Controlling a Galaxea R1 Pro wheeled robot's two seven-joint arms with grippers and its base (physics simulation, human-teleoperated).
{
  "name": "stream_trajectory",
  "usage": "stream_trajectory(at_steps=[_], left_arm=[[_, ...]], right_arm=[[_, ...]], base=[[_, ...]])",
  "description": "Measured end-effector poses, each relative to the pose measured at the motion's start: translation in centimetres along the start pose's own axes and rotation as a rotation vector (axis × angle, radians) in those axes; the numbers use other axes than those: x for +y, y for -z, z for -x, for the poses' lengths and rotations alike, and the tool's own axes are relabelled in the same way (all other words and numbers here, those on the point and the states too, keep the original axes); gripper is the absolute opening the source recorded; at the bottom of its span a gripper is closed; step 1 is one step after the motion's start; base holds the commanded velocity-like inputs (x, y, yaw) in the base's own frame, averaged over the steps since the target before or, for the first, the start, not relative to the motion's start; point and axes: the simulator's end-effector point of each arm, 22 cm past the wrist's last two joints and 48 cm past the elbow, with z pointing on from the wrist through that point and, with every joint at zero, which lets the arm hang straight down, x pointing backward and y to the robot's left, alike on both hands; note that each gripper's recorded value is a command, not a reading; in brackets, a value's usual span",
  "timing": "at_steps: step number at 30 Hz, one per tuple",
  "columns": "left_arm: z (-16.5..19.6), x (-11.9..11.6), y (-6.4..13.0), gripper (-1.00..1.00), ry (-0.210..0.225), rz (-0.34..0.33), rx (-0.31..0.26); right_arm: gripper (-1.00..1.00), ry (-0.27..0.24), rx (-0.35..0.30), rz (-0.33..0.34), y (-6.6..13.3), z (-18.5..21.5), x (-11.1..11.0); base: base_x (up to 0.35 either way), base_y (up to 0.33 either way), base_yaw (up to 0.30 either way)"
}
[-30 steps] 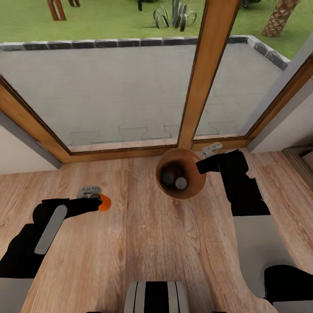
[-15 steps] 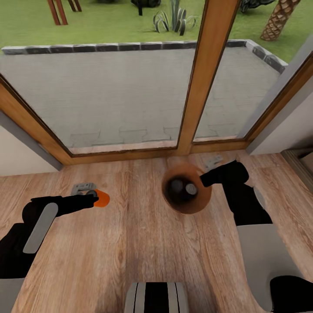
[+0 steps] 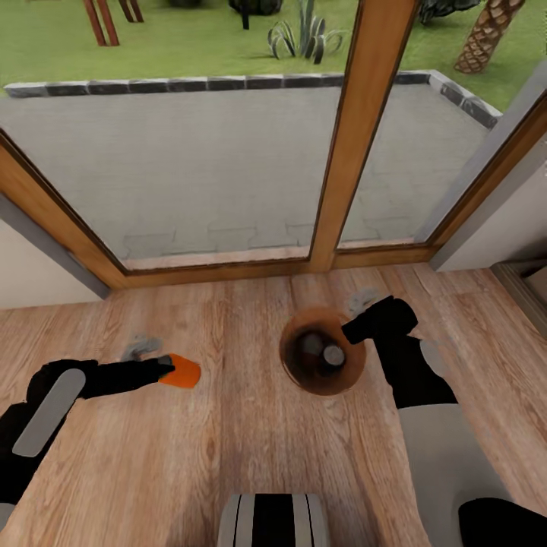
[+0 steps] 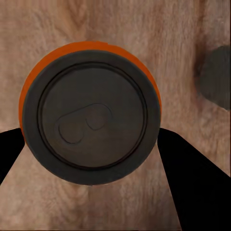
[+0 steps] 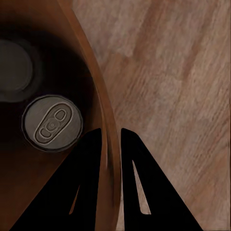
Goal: Put the three can of soda from the living room inside the tash can in the kitchen.
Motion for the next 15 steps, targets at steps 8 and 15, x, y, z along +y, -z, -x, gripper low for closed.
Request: stream_trajectory(at_steps=[8,15], left_arm=[[0.5,-1.1,1.4,-1.0,0.03,-0.036,0.008],[1.3,-2.0,2.7,-1.0,0.028,-0.039,0.006]], right_arm=[[-1.0,-0.06,-0.077,0.403,3.6,2.9,8.6],[-1.0,-0.012,-0.048,0.283,4.1,2.7,5.5]], base=[[0.0,0.0,0.0],[0.0,0.0,0.0]])
